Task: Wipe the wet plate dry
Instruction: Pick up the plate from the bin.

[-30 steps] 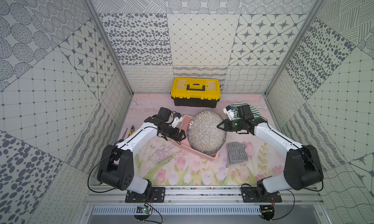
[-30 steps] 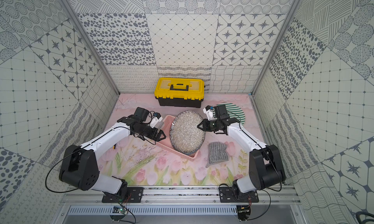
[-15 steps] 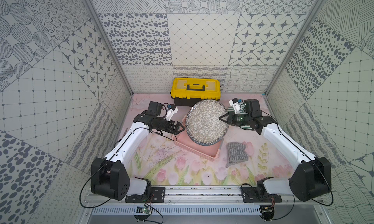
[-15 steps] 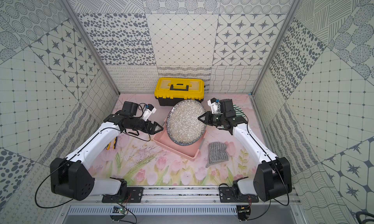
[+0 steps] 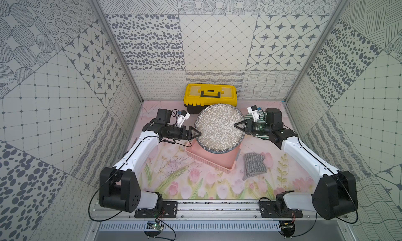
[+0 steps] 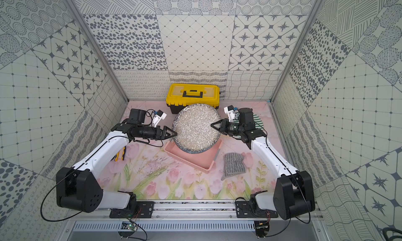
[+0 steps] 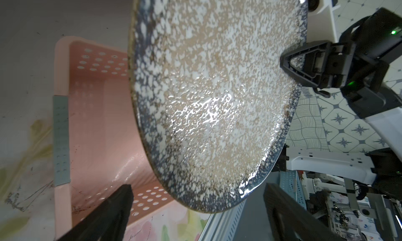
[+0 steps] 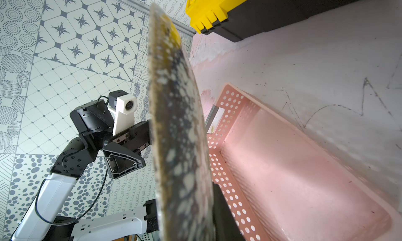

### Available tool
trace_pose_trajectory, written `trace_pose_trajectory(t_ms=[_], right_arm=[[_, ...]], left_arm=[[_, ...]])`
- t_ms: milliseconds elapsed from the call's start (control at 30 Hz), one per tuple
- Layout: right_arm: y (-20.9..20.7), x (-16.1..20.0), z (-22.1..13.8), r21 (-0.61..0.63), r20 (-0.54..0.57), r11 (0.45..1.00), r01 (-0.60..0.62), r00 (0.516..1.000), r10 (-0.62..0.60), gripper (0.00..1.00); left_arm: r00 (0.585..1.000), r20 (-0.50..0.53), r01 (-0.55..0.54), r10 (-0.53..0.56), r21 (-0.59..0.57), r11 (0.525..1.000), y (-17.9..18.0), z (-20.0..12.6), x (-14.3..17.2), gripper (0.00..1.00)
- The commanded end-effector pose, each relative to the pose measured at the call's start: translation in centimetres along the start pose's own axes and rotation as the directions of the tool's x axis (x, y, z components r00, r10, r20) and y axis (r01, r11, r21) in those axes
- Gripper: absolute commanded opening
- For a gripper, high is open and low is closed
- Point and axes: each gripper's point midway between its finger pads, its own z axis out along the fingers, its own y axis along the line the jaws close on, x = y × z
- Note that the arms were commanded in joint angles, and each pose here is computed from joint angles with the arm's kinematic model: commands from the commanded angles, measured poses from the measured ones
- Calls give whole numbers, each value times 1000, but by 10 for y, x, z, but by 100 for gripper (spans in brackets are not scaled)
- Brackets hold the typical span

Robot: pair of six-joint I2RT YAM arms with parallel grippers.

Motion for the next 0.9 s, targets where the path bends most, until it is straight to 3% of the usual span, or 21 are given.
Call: trace_pose_trajectory(t_ms=[0, 200, 567, 867], right_arm=[[89, -13, -19, -265, 84, 933, 242, 970, -228, 0], [92, 1, -7, -291, 40, 922, 255, 966, -255, 0], [71, 13, 11, -311, -22, 921, 236, 967, -255, 0], [42, 16, 26, -247, -52, 945, 216, 970, -235, 0]], left_arm=[[999, 8, 35, -38, 197, 980, -32, -3, -10, 96], [999, -9, 39, -38, 250, 967, -40, -4, -8, 86], [999, -32, 24, -14, 335, 942, -61, -13, 2, 49], [1000, -21, 4, 3, 336, 942, -66, -18, 7, 11]])
